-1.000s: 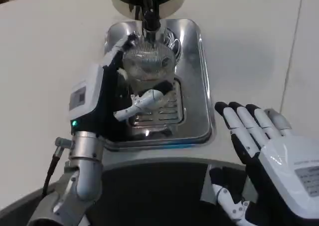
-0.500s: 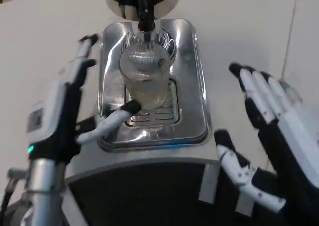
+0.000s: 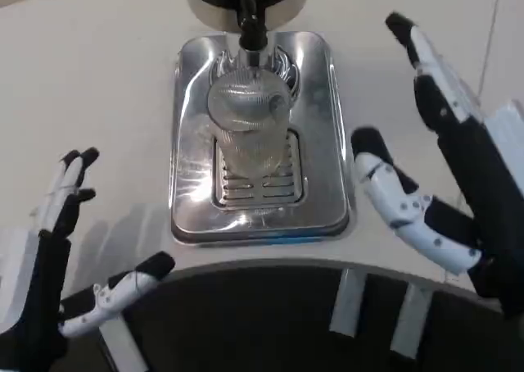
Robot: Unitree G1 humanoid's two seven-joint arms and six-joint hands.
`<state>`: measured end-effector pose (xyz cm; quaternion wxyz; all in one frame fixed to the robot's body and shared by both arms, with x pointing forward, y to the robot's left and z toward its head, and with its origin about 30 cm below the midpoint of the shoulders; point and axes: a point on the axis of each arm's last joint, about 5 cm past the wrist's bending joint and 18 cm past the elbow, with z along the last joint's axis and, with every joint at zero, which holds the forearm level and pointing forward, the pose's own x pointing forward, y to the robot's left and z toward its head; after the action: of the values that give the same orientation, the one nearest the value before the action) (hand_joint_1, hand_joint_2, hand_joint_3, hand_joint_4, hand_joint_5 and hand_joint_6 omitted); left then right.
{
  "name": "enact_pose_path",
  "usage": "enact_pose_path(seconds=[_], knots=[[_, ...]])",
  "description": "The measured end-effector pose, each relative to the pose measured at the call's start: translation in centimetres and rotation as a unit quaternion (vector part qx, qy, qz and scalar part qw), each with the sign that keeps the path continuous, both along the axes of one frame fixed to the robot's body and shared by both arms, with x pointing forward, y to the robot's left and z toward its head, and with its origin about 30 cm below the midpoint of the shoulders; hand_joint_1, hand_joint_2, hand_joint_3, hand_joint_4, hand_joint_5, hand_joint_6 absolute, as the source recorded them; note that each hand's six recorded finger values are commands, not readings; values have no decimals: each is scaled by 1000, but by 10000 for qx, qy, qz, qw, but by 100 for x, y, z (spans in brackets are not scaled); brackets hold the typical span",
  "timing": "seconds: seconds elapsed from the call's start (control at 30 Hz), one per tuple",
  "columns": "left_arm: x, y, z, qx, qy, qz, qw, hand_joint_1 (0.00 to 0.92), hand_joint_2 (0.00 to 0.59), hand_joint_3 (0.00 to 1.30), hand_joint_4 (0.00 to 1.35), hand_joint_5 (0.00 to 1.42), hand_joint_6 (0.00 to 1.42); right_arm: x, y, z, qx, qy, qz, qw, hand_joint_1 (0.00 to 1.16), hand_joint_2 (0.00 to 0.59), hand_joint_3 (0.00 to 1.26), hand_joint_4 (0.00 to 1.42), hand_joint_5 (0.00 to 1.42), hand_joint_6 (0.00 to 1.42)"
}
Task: Grasp the cup under the faucet to collect the drink, then remove the cup.
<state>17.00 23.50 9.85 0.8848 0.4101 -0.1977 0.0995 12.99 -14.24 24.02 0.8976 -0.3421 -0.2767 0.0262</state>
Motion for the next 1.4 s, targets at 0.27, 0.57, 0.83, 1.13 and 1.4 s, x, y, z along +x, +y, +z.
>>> enact_pose_path(seconds=[0.27,0.57,0.83,1.13,1.4], knots=[[-64,7,-26,-42,86,55,9999,188,61,77,0,268,267,103,-48,118,544,15,593,9968,367,553,0,0,0,0],[-67,-45,-3,-87,18,-19,10000,189,64,0,0,248,261,328,-82,208,1067,312,1195,9866,376,554,0,0,0,0],[-83,-37,-18,-76,106,39,9999,180,67,0,0,209,240,566,-15,361,1124,515,1806,9758,379,550,0,0,0,0],[-65,-64,5,-115,21,21,9999,172,64,0,0,213,247,727,127,443,1312,608,2333,9616,379,546,0,0,0,0],[-30,-74,27,-127,-31,8,9999,171,64,0,0,222,253,801,181,393,1520,778,2443,9545,379,542,0,0,0,0]])
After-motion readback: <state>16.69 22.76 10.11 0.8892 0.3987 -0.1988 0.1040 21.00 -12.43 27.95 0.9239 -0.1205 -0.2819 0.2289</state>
